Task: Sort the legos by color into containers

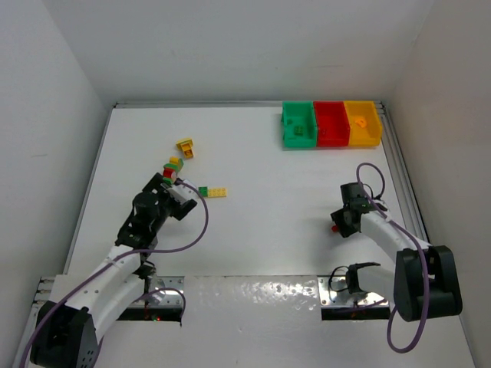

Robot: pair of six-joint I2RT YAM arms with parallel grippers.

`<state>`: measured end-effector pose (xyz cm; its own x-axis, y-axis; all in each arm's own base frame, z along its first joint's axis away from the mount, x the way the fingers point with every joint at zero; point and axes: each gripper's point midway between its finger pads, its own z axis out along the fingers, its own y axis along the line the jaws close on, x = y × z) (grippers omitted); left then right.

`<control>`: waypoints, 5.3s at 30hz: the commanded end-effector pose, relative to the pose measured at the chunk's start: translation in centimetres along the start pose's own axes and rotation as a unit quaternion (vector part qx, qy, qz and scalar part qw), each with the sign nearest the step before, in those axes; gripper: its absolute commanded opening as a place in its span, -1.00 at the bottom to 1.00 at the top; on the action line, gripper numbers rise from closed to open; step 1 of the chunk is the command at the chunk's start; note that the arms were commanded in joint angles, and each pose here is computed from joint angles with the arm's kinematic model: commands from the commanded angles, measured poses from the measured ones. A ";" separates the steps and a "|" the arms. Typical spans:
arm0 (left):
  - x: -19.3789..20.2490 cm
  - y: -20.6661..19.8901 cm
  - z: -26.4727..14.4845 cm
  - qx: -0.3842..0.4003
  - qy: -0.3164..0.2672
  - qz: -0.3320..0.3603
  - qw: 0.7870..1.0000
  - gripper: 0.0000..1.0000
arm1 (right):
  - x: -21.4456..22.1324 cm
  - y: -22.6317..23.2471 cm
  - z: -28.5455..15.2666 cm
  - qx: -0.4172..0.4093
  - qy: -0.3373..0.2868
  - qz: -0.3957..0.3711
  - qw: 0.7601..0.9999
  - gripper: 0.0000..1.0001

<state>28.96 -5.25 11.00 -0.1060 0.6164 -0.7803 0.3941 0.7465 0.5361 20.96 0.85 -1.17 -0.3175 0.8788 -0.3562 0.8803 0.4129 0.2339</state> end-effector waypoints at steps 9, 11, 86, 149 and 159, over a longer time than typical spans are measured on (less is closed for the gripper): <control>-2.2 1.1 0.0 -0.016 -0.028 0.002 0.999 1.00 | 0.2 -0.1 -0.1 -0.007 0.003 -0.023 1.000 -0.82; -2.0 1.0 0.0 -0.015 -0.026 0.002 1.000 1.00 | 0.0 0.0 -0.2 -0.007 0.000 -0.040 0.999 -1.00; -0.8 -10.1 8.0 0.454 0.058 0.142 0.877 0.21 | -7.5 28.9 -12.1 -0.422 -0.185 -0.518 0.721 0.27; 0.2 -7.4 11.2 0.159 0.250 -0.154 0.943 0.04 | -4.7 24.3 -10.0 -0.397 -0.126 -0.505 0.756 0.18; 0.2 -7.7 11.1 0.163 0.249 -0.152 0.943 -0.42 | -4.9 24.1 -9.9 -0.390 -0.131 -0.509 0.756 0.19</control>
<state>34.92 -12.72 2.17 -0.6703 0.4976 -0.5505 0.5298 0.8404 0.1146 39.70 8.75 13.92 -0.5596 -0.0148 -0.8287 -0.2711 0.9481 0.1661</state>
